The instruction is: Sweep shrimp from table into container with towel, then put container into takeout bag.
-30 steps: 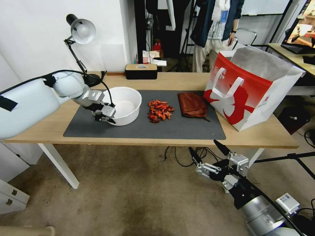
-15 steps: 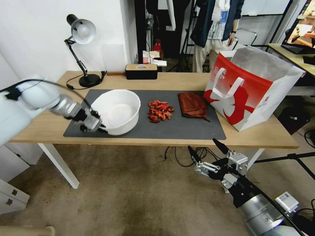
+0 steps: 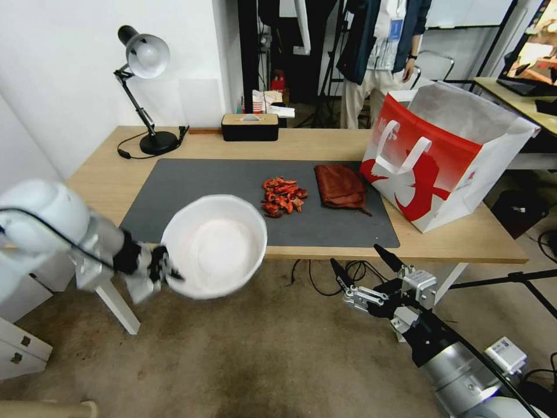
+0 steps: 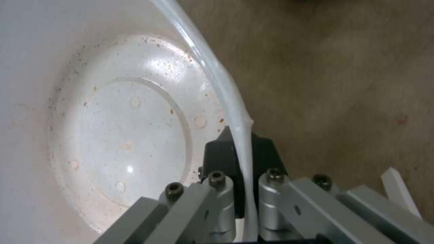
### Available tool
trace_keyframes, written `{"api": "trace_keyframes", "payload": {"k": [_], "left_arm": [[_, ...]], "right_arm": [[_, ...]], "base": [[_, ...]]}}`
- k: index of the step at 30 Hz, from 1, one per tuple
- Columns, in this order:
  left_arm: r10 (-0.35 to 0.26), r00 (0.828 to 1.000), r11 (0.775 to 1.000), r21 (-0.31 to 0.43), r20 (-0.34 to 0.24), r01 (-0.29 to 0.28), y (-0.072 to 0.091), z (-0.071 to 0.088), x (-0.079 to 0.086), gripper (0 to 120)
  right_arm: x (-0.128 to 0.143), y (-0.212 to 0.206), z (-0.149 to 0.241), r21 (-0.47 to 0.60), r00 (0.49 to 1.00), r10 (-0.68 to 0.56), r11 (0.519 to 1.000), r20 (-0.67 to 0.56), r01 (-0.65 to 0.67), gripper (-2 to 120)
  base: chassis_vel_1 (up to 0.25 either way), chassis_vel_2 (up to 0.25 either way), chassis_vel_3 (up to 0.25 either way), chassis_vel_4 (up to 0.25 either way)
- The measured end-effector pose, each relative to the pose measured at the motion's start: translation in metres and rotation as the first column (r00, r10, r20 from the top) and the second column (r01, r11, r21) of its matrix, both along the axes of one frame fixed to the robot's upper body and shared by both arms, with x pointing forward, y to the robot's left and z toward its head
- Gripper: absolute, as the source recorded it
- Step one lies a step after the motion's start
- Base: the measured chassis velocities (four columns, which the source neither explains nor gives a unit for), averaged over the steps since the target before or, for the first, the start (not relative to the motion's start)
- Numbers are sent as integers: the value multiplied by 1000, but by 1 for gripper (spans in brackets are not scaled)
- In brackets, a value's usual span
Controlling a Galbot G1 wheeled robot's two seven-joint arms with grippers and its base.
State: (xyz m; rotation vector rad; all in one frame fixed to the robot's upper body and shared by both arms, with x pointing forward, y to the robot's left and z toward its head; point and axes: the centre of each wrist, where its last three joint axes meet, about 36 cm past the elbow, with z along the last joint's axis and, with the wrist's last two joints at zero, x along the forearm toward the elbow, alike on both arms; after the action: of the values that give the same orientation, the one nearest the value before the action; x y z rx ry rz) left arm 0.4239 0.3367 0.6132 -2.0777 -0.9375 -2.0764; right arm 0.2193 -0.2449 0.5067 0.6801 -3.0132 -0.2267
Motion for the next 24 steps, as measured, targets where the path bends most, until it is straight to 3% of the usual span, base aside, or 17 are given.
{"api": "trace_keyframes", "payload": {"k": [3, 4, 11, 13, 14, 17, 18, 24], "left_arm": [[-17, 1000, 1000, 11, -8, 17, -3, -3, -5, 0], [-52, 999, 998, 31, -2, 52, -6, -3, -10, 0], [-139, 990, 986, 91, 30, 136, -19, -4, -24, 0], [-163, 986, 981, 110, 30, 159, -22, -13, -28, 0], [-169, 985, 979, 115, 19, 166, -23, -25, -29, 0], [-166, 986, 980, 113, 3, 164, -23, -36, -29, 0], [-161, 987, 980, 113, -13, 161, -23, -47, -27, 0], [-160, 986, 979, 118, -42, 164, -25, -70, -23, 0]], "right_arm": [[0, -1, 0, 0, 1000, 0, 1000, 0, 0, 100], [0, -2, 1, 0, 1000, -2, 1000, 0, 2, 100], [1, -4, 2, 8, 1000, -8, 1000, 1, 8, 100], [2, -5, 2, 23, 1000, -8, 1000, 2, 8, 100], [3, -7, 4, 54, 1000, -11, 998, 2, 11, 100], [5, -9, 5, 78, 1000, -19, 997, 2, 19, 100], [7, -11, 7, 102, 1000, -25, 994, 5, 25, 100], [15, -16, 14, 154, 1000, -19, 988, 21, 15, 100]], "base": [[0, 0, 0, 0], [0, 0, 0, 0], [0, 0, 0, 0], [0, 0, 0, 0], [0, 0, 0, 0], [0, 0, 0, 0], [0, 0, 0, 0], [0, 0, 0, 0]]}}
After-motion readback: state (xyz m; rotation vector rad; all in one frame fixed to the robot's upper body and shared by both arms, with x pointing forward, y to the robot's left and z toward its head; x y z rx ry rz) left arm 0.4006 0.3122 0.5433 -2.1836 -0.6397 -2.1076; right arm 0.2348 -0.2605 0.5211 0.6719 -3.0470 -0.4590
